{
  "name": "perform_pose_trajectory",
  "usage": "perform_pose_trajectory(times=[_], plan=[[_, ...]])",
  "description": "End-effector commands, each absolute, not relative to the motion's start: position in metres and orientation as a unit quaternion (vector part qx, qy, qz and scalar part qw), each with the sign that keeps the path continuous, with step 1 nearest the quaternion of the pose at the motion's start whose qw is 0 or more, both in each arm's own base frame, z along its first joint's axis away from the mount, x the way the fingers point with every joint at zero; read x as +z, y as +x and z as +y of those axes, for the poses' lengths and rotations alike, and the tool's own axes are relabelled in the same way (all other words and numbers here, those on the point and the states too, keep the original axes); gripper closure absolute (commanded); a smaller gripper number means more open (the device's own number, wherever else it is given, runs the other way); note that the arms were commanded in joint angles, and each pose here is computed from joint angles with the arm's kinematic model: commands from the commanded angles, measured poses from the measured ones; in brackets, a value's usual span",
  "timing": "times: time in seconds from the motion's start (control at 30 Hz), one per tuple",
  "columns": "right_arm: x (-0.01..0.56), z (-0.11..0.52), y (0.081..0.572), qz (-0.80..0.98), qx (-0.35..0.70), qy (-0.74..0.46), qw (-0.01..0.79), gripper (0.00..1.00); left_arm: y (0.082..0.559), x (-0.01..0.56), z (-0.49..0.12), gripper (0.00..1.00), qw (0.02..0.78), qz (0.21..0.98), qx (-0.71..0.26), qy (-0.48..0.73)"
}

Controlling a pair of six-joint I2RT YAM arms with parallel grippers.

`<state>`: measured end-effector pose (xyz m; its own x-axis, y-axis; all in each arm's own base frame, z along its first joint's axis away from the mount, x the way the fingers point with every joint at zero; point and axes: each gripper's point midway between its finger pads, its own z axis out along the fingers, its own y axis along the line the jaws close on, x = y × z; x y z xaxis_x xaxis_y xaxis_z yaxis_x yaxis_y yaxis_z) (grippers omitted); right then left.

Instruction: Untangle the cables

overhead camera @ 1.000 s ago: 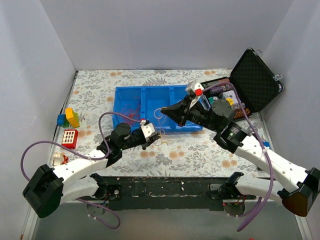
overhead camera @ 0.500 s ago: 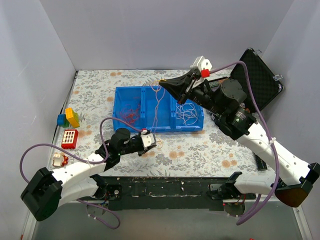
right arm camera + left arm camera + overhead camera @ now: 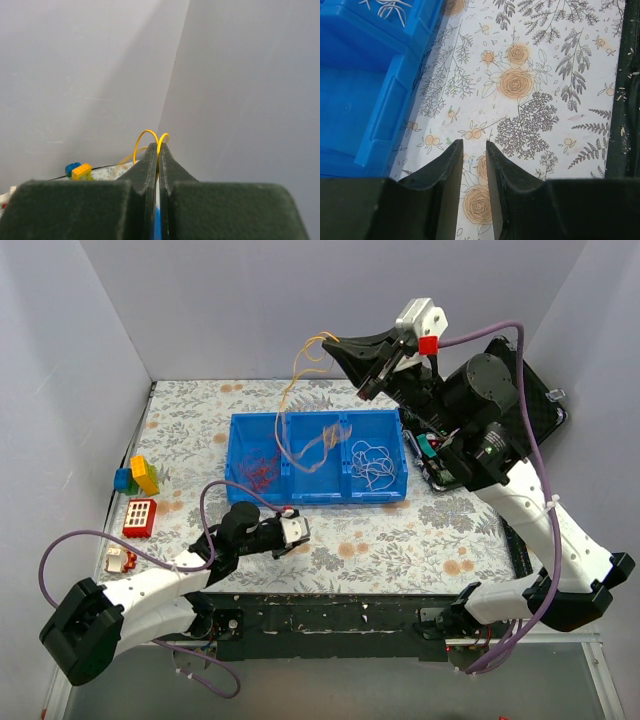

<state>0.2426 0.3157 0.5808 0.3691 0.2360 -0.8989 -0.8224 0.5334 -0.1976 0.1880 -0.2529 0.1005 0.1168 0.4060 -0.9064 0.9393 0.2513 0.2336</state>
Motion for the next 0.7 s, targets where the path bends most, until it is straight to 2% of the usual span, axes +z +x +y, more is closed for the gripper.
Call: perform_pose_trajectory(times=[0.0,0.27,0.4,0.47,0.57,0.67], plan=[[0.610,0.306,0.247,0.415,0.320,-0.324,0.788,0.99,0.179,0.097,-0.251,0.75,0.499,0.597,-0.268,0.568],[0.599,0.303,0.251,0.428,0.312,-0.322,0.785,0.99,0.184,0.100,-0.247,0.77,0.506,0.600,-0.252,0.566],[0.572,0.303,0.247,0.448,0.321,-0.330,0.766,0.99,0.217,0.152,-0.249,0.66,0.563,0.610,-0.228,0.509],[0.561,0.301,0.243,0.456,0.328,-0.331,0.758,0.99,0.237,0.192,-0.247,0.52,0.600,0.618,-0.224,0.456],[0.541,0.300,0.234,0.469,0.346,-0.338,0.739,0.99,0.253,0.244,-0.248,0.48,0.633,0.609,-0.228,0.420],[0.514,0.301,0.225,0.487,0.368,-0.344,0.713,0.99,0.245,0.281,-0.257,0.44,0.636,0.589,-0.258,0.426]])
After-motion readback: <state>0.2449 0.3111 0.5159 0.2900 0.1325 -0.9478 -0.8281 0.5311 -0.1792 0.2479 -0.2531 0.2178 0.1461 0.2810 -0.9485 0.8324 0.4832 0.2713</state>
